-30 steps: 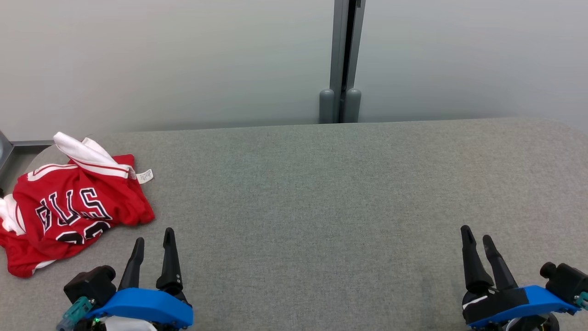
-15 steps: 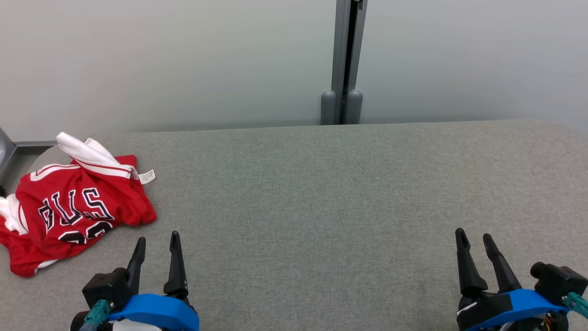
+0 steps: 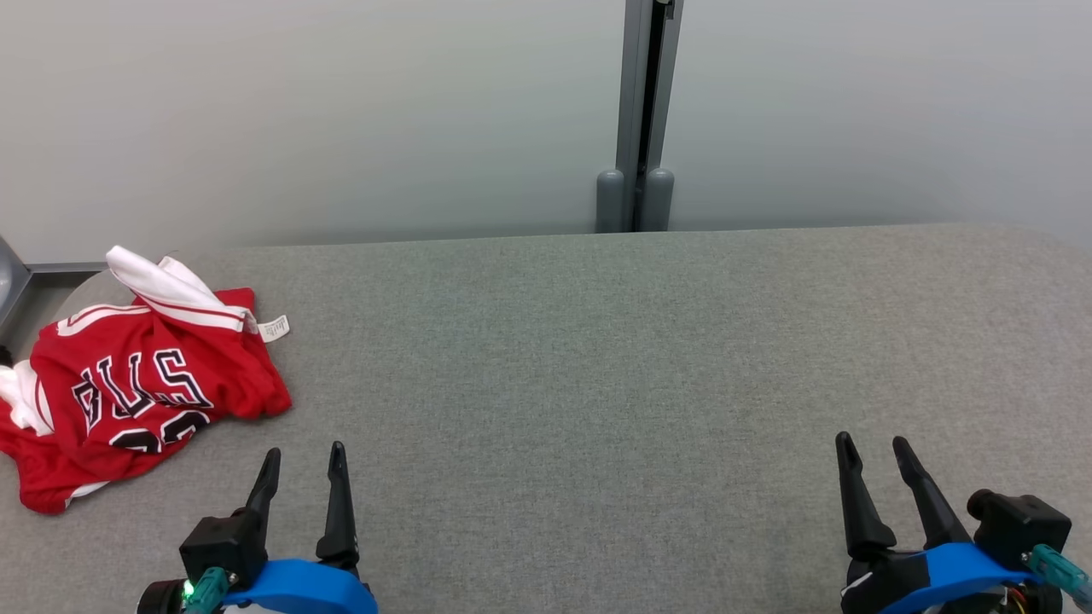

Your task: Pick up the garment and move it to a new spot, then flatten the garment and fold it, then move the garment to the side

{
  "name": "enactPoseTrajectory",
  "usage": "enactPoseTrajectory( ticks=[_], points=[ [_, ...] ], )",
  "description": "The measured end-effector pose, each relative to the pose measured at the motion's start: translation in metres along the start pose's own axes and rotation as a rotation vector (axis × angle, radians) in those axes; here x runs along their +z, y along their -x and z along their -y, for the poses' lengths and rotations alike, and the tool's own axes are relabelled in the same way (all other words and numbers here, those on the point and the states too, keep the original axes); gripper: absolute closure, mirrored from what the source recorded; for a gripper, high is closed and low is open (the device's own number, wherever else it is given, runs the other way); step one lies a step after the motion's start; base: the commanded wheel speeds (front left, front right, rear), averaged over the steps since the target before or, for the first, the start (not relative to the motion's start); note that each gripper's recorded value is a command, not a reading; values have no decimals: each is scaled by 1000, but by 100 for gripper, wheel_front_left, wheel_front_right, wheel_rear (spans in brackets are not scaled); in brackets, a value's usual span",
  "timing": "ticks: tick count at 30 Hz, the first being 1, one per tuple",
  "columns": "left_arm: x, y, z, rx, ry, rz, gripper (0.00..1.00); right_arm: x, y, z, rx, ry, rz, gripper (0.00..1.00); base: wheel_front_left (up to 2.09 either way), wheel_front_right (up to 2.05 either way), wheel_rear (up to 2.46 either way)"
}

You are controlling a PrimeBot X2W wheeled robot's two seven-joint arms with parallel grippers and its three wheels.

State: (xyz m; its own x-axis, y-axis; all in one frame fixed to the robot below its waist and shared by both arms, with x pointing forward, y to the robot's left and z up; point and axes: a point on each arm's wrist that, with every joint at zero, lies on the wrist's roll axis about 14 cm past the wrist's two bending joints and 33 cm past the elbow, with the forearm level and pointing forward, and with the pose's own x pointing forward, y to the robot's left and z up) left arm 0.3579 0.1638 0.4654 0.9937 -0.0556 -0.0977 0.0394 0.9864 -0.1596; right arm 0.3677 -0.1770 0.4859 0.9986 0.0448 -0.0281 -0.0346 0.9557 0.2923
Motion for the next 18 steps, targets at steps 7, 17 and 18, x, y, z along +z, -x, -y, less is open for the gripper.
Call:
enactPoseTrajectory(
  ticks=[7,17,18],
  points=[
    [-1,1,0,-4,-36,6,0,0,0,-1,10,57,-2,0,0,0,0],
    [-4,3,1,-4,-68,10,0,1,2,-5,28,128,5,0,0,0,0],
    [-4,3,1,-5,-70,12,0,1,2,-5,30,136,8,0,0,0,0]
  ],
)
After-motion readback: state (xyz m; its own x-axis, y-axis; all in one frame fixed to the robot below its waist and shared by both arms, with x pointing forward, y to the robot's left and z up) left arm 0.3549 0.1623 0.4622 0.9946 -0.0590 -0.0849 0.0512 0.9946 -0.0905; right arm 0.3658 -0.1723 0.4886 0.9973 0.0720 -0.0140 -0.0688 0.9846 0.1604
